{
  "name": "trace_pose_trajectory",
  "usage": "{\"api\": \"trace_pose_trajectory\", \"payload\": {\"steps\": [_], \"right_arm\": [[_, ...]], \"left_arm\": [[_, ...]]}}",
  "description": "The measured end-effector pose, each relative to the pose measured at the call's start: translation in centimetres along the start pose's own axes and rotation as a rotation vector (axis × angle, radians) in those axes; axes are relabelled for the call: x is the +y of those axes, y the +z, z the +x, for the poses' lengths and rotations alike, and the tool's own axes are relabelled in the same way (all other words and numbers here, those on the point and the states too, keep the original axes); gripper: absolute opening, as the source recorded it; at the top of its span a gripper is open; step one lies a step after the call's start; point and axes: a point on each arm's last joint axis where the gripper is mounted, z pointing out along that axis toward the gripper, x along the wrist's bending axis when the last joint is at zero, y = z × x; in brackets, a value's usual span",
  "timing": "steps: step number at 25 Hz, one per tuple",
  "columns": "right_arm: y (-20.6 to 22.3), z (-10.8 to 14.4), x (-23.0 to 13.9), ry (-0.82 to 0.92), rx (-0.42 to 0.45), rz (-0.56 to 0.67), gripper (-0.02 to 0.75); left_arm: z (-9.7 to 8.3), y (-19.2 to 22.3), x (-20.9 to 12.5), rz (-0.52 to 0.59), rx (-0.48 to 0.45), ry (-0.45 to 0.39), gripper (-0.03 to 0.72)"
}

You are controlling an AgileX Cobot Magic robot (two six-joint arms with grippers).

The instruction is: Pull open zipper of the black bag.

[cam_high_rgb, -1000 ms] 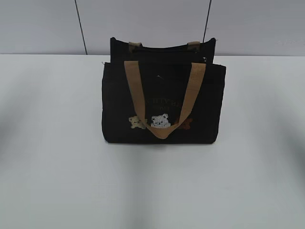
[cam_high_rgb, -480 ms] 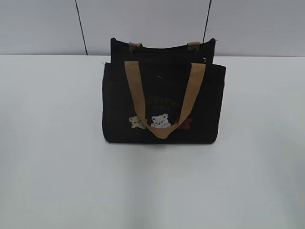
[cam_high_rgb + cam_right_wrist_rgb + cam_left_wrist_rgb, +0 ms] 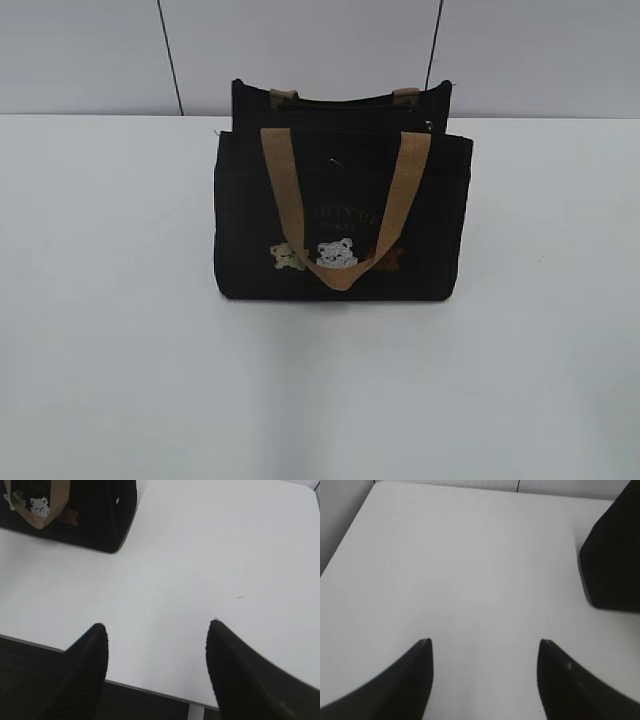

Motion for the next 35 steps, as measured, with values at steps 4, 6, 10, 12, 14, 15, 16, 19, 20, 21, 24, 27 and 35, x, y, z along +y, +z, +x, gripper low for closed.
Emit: {"api": "trace_pose_trajectory", "payload": {"steps": [4,6,10,12,14,15,16,19,20,21,24,27,35], "right_arm": [[1.1,0.0,-0.9,0.003,0.001,0.018,0.470],[1.7,-0.1,-1.3,0.004,-0.002,0.022,0.470],[1.9,-0.1,-1.3,0.005,-0.004,0.016,0.470],[1.9,-0.1,-1.3,0.005,-0.005,0.013,0.470],[1.9,-0.1,-1.3,0.005,-0.005,0.013,0.470],[1.9,-0.1,-1.3,0.006,-0.004,0.013,0.470],[1.9,-0.1,-1.2,0.007,-0.002,0.013,0.470],[1.9,-0.1,-1.2,0.007,-0.001,0.011,0.470],[1.9,-0.1,-1.2,0.007,-0.001,0.011,0.470],[1.9,-0.1,-1.2,0.007,-0.001,0.011,0.470],[1.9,-0.1,-1.2,0.007,-0.001,0.011,0.470],[1.9,-0.1,-1.2,0.007,-0.001,0.011,0.470],[1.9,0.0,-1.2,0.015,0.000,0.011,0.470]], "left_arm": [[-0.1,-0.5,-1.2,-0.036,-0.033,0.003,0.489],[-0.2,-0.4,-1.2,-0.032,-0.040,0.021,0.489],[-0.2,-0.2,-1.4,-0.021,-0.042,0.041,0.483],[-0.3,-0.2,-1.4,-0.021,-0.047,0.041,0.479],[-0.3,-0.2,-1.4,-0.021,-0.047,0.042,0.477],[-0.3,-0.2,-1.4,-0.021,-0.047,0.042,0.477],[-0.3,-0.2,-1.4,-0.021,-0.047,0.042,0.477],[-0.3,-0.2,-1.4,-0.021,-0.047,0.042,0.468],[-0.3,-0.2,-1.4,-0.021,-0.047,0.042,0.463],[-0.3,-0.2,-1.4,-0.021,-0.047,0.042,0.461],[-0.3,-0.2,-1.4,-0.021,-0.047,0.042,0.458],[-0.3,-0.2,-1.4,-0.021,-0.048,0.042,0.458],[-0.4,-0.2,-1.5,-0.022,-0.071,0.097,0.458]]}}
